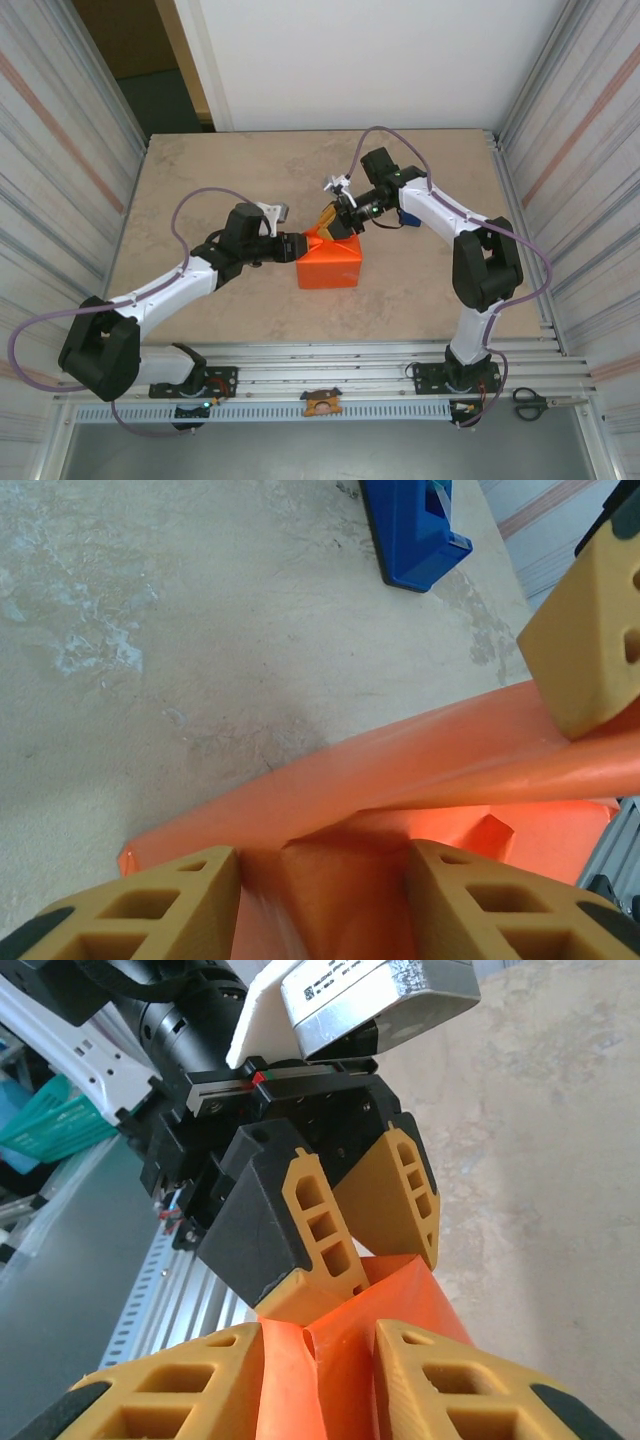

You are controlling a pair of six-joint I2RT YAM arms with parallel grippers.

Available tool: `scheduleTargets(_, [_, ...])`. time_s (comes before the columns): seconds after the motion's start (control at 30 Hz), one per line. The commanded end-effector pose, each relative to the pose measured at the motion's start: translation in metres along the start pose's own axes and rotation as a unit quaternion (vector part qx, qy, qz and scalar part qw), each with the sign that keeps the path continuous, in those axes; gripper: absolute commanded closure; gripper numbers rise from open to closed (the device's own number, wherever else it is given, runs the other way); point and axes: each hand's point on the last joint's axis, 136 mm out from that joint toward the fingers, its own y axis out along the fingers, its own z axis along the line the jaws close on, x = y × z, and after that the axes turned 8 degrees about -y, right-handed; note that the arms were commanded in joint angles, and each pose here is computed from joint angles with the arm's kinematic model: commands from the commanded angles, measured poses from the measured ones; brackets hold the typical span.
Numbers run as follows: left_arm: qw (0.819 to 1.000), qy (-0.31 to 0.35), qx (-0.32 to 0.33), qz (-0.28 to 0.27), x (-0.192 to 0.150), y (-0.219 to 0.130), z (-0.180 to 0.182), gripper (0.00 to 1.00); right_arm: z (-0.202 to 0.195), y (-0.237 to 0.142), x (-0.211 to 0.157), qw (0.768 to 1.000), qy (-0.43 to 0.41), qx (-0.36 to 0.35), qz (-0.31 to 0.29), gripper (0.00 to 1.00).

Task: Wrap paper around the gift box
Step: Fold the seventh fold of the wrapping paper on the gift box, then fold the wrapping paper for the gift box.

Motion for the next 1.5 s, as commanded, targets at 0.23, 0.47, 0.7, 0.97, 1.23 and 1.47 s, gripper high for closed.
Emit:
scheduleTargets(0.23, [0.998, -0.020, 0.015, 0.053, -0.027, -0.008, 0.008, 0.51, 0.018, -0.002, 0.003, 0.999, -0.032, 0.017, 0.008, 0.67])
scheduleTargets(0.47, [0.998, -0.030, 0.028, 0.054, -0.028, -0.009, 0.014, 0.51, 0.017, -0.001, -0.002, 0.999, -0.039, 0.007, 0.020, 0.68])
scheduleTargets(0.7, [0.999, -0.021, -0.002, 0.047, -0.015, -0.013, -0.006, 0.48, 0.009, 0.000, -0.001, 0.999, -0.040, -0.011, 0.024, 0.69])
scheduleTargets(0.97, [0.999, -0.024, 0.001, 0.048, -0.021, -0.027, -0.007, 0.44, 0.008, -0.001, 0.003, 0.999, -0.042, -0.013, 0.017, 0.69])
scheduleTargets(1.23, [0.998, -0.028, -0.005, 0.060, -0.029, -0.023, -0.004, 0.43, 0.011, -0.001, 0.003, 0.999, -0.038, -0.009, 0.014, 0.69])
scheduleTargets(1.47, [0.997, -0.043, 0.012, 0.064, -0.030, -0.014, 0.006, 0.48, 0.020, 0.000, 0.001, 0.999, -0.038, 0.003, 0.017, 0.69])
